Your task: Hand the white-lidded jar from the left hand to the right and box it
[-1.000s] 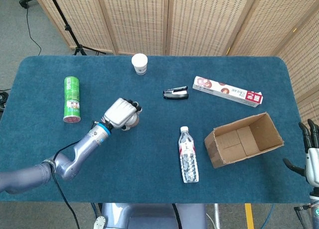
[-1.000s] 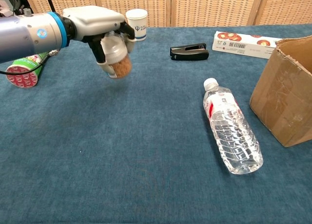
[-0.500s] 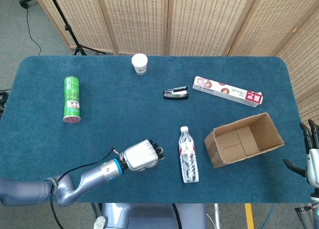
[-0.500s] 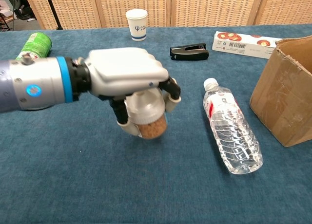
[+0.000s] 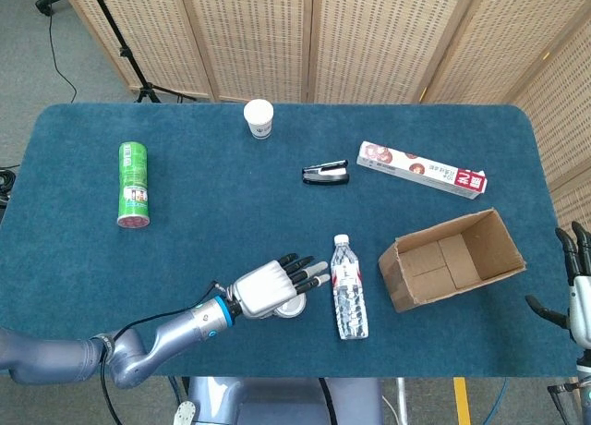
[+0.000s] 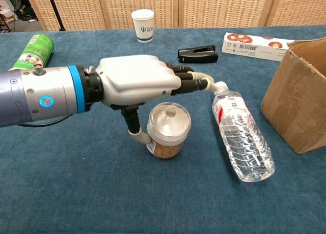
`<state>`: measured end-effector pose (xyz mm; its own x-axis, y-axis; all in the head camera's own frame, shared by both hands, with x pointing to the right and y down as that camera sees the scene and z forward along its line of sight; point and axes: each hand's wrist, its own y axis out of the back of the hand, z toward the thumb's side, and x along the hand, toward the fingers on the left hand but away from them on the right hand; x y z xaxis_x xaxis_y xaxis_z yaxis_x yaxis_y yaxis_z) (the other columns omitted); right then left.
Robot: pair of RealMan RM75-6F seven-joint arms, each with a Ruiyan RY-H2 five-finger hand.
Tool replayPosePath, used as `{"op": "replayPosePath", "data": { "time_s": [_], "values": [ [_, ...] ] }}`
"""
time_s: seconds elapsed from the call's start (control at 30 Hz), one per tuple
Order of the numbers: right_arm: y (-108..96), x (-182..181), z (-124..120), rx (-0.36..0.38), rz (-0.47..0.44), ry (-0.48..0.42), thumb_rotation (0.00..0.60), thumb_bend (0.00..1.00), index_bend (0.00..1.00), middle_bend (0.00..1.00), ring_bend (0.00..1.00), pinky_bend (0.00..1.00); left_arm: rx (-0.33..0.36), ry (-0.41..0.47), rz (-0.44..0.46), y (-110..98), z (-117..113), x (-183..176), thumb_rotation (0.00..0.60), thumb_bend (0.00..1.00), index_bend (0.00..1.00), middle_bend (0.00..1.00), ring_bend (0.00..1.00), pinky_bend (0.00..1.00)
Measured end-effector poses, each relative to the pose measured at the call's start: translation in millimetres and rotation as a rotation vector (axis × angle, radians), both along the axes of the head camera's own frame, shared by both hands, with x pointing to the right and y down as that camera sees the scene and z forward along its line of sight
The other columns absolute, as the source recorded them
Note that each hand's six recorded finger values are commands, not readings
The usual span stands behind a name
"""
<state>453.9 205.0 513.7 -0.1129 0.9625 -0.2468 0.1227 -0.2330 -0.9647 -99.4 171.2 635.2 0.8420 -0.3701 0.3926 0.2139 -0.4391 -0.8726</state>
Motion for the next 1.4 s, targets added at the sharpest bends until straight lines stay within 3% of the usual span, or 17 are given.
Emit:
{"op": "replayPosePath", "data": {
  "time_s": [0.17,0.27,0.47,0.67,0.9,1.13,1.27,1.4],
  "values": [
    [1,-1,-1,0.002,-0.002,-0.002,0.600,0.00,0.02,0.00,0.00,0.01,0.057,0.034,-0.093,-25,-18,-24,0.600,0.00,0.00,0.00,0.00,0.11],
    [1,0,-2,0.008,0.000,-0.001,0.600,0.00,0.02,0.00,0.00,0.01,0.090,0.037,-0.183,-44,-30,-54,0.600,0.00,0.00,0.00,0.00,0.01],
    [1,-1,-2,0.016,-0.001,0.013,0.600,0.00,0.02,0.00,0.00,0.01,0.136,-0.041,-0.484,-69,-46,-162,0.600,0.00,0.00,0.00,0.00,0.00],
    [0,-3,0,0.015,-0.003,0.027,0.600,0.00,0.02,0.00,0.00,0.01,0.129,-0.079,-0.814,-58,-57,-269,0.600,0.00,0.00,0.00,0.00,0.00],
    [0,-10,5,0.014,-0.033,0.039,0.600,0.00,0.02,0.00,0.00,0.01,0.112,-0.124,-1.145,-23,-71,-375,0.600,0.00,0.00,0.00,0.00,0.00],
    [-11,-18,-3,0.062,-0.088,0.002,0.600,0.00,0.02,0.00,0.00,0.01,0.105,-0.174,-1.252,-12,-93,-412,0.600,0.00,0.00,0.00,0.00,0.00],
    [-29,-44,-15,0.102,-0.207,-0.035,0.600,0.00,0.02,0.00,0.00,0.01,0.111,-0.148,-1.227,-11,-99,-407,0.600,0.00,0.00,0.00,0.00,0.00],
    [-50,-75,-21,0.085,-0.307,-0.090,0.600,0.00,0.02,0.00,0.00,0.01,0.115,-0.124,-1.187,-7,-104,-400,0.600,0.00,0.00,0.00,0.00,0.00]
  ]
}}
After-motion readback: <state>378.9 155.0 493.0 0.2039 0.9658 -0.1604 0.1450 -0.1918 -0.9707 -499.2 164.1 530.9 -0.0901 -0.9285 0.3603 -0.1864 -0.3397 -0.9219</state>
